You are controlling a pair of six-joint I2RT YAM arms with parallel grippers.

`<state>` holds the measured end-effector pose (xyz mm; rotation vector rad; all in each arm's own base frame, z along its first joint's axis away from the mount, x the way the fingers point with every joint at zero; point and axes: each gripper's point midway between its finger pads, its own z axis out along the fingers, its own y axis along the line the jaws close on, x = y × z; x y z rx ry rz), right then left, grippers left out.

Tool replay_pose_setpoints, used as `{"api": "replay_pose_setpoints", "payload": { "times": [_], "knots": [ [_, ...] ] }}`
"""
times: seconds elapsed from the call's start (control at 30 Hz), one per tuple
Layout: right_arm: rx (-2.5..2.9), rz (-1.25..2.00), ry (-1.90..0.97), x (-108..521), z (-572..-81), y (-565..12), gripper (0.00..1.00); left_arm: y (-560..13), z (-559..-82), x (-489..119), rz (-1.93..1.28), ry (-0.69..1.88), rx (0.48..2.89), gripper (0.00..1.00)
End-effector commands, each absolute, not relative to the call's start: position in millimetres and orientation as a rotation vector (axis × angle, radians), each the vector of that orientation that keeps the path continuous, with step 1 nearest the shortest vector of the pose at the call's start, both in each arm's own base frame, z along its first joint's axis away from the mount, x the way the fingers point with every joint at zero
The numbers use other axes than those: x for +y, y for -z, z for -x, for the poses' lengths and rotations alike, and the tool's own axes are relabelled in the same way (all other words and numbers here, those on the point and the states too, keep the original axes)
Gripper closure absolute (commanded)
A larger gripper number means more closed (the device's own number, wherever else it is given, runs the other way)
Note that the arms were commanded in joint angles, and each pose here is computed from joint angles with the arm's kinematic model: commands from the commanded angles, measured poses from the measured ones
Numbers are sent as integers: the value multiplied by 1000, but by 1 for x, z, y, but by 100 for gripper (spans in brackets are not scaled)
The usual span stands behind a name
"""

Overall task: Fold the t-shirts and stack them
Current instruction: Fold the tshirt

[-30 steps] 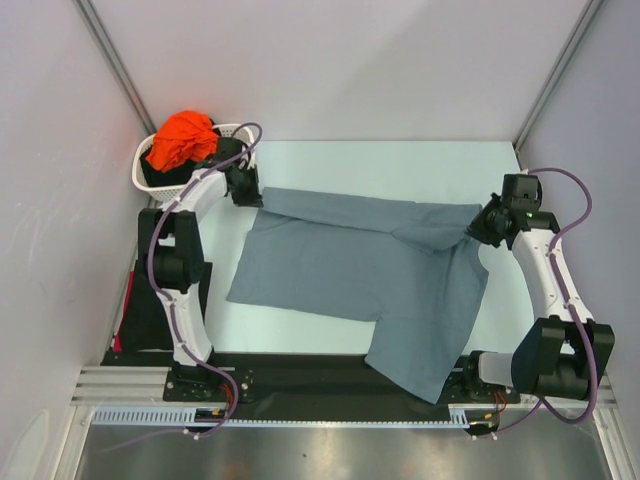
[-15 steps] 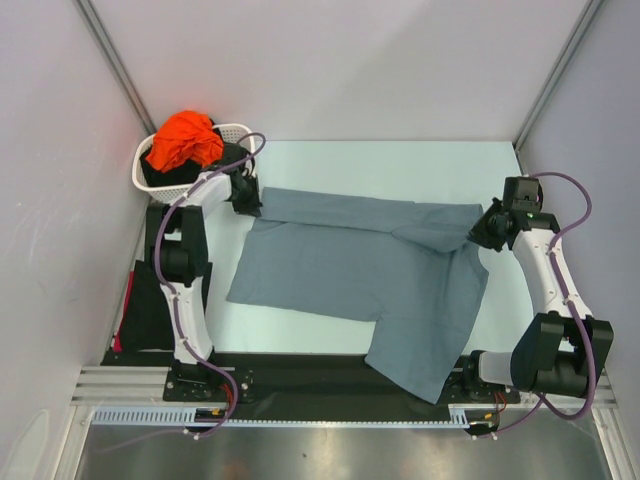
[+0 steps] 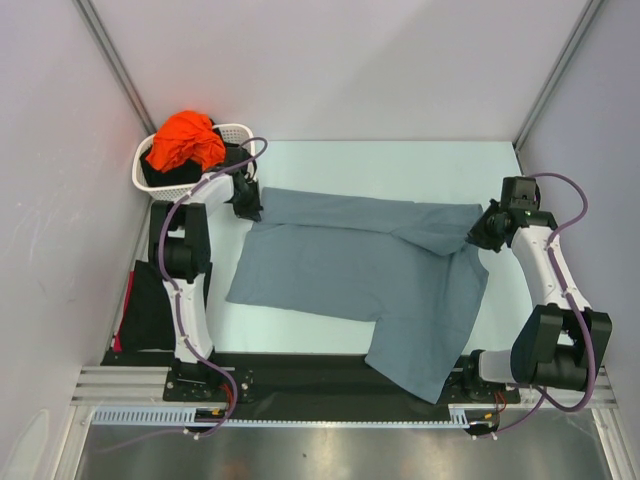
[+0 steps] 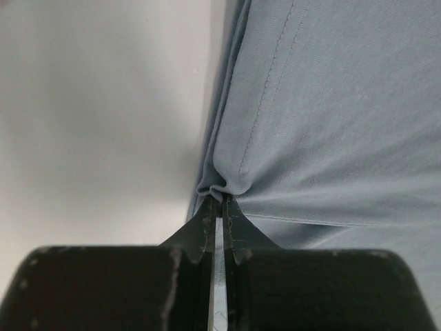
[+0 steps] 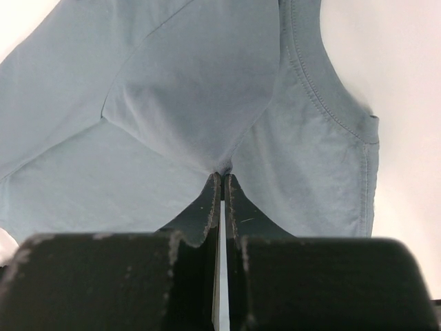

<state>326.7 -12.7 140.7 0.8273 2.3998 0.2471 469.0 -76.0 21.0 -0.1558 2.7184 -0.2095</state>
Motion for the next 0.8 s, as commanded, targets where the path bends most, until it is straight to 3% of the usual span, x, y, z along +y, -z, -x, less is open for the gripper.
{"api": "replay_pose_setpoints", "payload": {
  "times": [0.0, 0.63, 0.77],
  "knots": [
    [2383, -805, -260, -14, -333, -153, 100, -21, -477, -64, 154, 141, 2706, 95],
    [2501, -983, -215, -15, -283, -89, 100, -21, -471, -62, 150, 122, 2706, 88],
    [2504, -994, -212, -17, -284, -87, 100, -19, -469, -62, 146, 122, 2713, 80]
  ]
}}
